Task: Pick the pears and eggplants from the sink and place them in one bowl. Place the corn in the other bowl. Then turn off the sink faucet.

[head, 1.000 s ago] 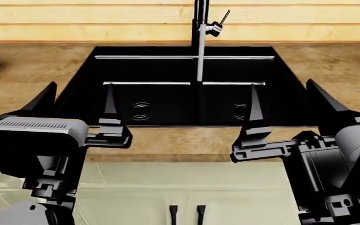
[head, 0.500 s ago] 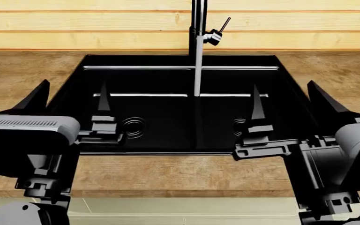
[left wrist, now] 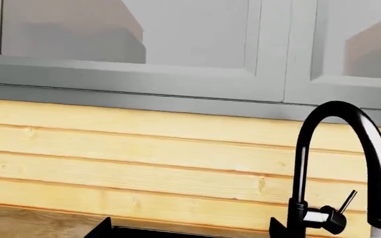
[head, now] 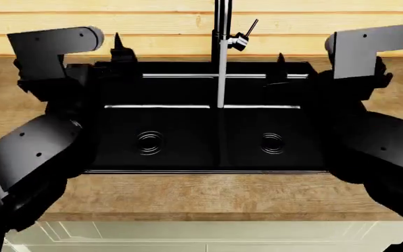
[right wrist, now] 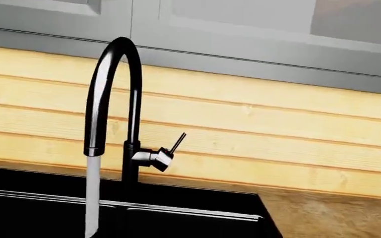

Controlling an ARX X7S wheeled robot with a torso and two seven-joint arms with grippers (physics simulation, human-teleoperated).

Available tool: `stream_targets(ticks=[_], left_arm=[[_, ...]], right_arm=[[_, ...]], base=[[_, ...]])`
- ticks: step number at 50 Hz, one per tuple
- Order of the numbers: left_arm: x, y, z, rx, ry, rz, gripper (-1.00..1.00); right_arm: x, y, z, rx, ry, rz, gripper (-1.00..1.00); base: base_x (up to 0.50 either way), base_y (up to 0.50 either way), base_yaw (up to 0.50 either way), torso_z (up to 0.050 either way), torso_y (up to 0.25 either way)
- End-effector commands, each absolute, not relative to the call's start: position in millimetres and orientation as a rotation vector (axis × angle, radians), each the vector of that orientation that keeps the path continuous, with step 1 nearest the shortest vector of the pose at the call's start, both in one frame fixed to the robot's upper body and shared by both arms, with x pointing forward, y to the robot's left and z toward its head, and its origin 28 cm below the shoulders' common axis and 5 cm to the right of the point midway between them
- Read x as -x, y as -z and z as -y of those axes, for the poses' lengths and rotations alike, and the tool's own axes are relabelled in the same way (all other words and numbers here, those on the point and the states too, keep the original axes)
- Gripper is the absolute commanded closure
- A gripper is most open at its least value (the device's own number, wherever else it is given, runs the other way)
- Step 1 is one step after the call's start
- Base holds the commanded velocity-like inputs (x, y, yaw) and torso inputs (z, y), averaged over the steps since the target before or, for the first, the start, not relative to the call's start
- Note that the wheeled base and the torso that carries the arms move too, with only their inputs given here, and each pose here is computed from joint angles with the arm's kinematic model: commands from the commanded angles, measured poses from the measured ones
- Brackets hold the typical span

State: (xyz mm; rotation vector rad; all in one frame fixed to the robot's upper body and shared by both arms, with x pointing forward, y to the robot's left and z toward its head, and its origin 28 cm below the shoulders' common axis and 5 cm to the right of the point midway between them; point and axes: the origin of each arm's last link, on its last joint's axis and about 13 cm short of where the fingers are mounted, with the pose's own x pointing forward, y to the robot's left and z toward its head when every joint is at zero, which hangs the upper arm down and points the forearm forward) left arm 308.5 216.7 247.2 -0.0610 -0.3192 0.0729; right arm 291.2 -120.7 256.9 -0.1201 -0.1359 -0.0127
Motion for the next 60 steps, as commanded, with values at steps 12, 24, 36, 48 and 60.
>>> stream_targets(ticks=[12, 24, 36, 48, 60], left_arm=[[-411.8, -257.1, -210.0, 0.092, -0.142, 0.042, -1.00], [-411.6, -249.3, -214.8, 0.096, -0.174, 0.033, -1.00], [-409.3, -257.0, -213.5, 0.084, -0.168, 0.059, -1.00], [-407.2, -258.8, -215.4, 0.080, -0.177, 0.072, -1.00], [-406.4, -257.9, -218.2, 0.085, -0.188, 0.076, -1.00]], right_arm=[[-424.3, -249.2, 127.5, 0.159, 0.175, -0.170, -1.00], [-426.9, -236.9, 129.1, 0.192, 0.186, -0.174, -1.00], [-425.2, -235.6, 134.2, 0.182, 0.198, -0.167, -1.00], [-423.8, -231.3, 131.4, 0.219, 0.183, -0.180, -1.00], [-425.8, -224.3, 129.0, 0.207, 0.162, -0.199, -1.00]], base=[[0.00, 0.00, 0.00, 0.000, 0.000], [0.19, 0.00, 0.00, 0.000, 0.000], [0.50, -0.11, 0.00, 0.000, 0.001], [0.50, -0.23, 0.00, 0.000, 0.001], [0.50, 0.09, 0.00, 0.000, 0.001]])
